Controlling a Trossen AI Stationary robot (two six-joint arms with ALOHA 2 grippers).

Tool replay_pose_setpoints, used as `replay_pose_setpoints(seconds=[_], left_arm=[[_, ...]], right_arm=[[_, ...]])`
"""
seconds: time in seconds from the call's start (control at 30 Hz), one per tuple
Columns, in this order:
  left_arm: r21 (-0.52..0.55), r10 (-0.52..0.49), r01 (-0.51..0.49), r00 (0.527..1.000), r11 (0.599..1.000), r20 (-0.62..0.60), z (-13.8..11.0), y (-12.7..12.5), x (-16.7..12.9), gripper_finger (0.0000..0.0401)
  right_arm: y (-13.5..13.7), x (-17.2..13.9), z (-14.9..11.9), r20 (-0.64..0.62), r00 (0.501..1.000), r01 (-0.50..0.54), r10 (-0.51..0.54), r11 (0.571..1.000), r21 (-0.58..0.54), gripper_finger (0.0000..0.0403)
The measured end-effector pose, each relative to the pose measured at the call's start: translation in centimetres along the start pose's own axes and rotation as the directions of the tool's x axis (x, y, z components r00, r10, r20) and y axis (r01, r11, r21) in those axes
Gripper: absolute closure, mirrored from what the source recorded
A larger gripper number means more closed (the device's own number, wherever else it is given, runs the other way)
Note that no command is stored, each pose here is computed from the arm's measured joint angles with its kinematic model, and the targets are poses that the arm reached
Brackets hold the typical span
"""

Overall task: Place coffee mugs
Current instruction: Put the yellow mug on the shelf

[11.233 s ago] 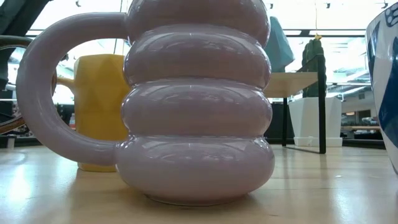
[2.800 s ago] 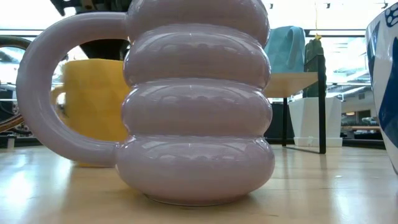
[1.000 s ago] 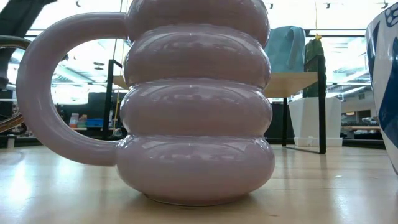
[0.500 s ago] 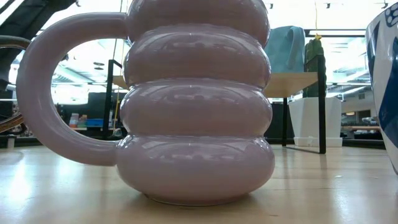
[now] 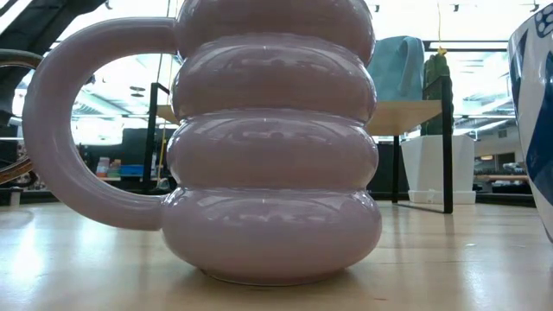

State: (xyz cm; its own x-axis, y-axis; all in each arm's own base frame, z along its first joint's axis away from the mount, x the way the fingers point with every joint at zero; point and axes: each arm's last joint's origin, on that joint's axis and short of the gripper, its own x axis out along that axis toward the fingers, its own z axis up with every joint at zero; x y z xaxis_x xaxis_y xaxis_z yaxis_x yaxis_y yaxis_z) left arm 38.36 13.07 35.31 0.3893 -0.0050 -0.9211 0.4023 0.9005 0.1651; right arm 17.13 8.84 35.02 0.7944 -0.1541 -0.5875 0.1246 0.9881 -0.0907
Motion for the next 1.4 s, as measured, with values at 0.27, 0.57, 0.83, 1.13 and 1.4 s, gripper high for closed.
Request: replay_pose_setpoints(seconds=[0.27,0.57,0.83,1.13,1.4], left_arm=[[0.044,0.055,-0.055,0.998,0.998,-0.012,1.1,-0.7,0.2,0.0319],[0.049,0.175,-0.174,0.985,0.983,-0.003,2.2,-1.5,-0.7,0.024],[-0.024,0.234,-0.233,0.969,0.972,0.076,2.9,-4.3,-5.1,0.0235],[-0.11,0.216,-0.203,0.968,0.973,0.125,2.2,-8.9,-8.2,0.0267],[-0.156,0.289,-0.263,0.941,0.952,0.175,-1.7,-13.7,-6.7,0.0285]], right_arm=[[0.0,0.0,0.1,0.005,1.0,-0.001,0.001,1.0,0.003,0.0186],[0.0,0.0,0.1,0.005,1.0,0.0,0.0,1.0,0.003,0.0186],[0.1,0.0,0.2,0.023,1.0,0.004,-0.003,1.0,-0.01,0.0186],[-0.6,0.7,1.3,0.025,0.998,0.061,-0.06,0.996,-0.057,0.0186],[-1.3,4.2,2.6,0.001,0.997,0.072,-0.072,0.993,-0.096,0.0186]])
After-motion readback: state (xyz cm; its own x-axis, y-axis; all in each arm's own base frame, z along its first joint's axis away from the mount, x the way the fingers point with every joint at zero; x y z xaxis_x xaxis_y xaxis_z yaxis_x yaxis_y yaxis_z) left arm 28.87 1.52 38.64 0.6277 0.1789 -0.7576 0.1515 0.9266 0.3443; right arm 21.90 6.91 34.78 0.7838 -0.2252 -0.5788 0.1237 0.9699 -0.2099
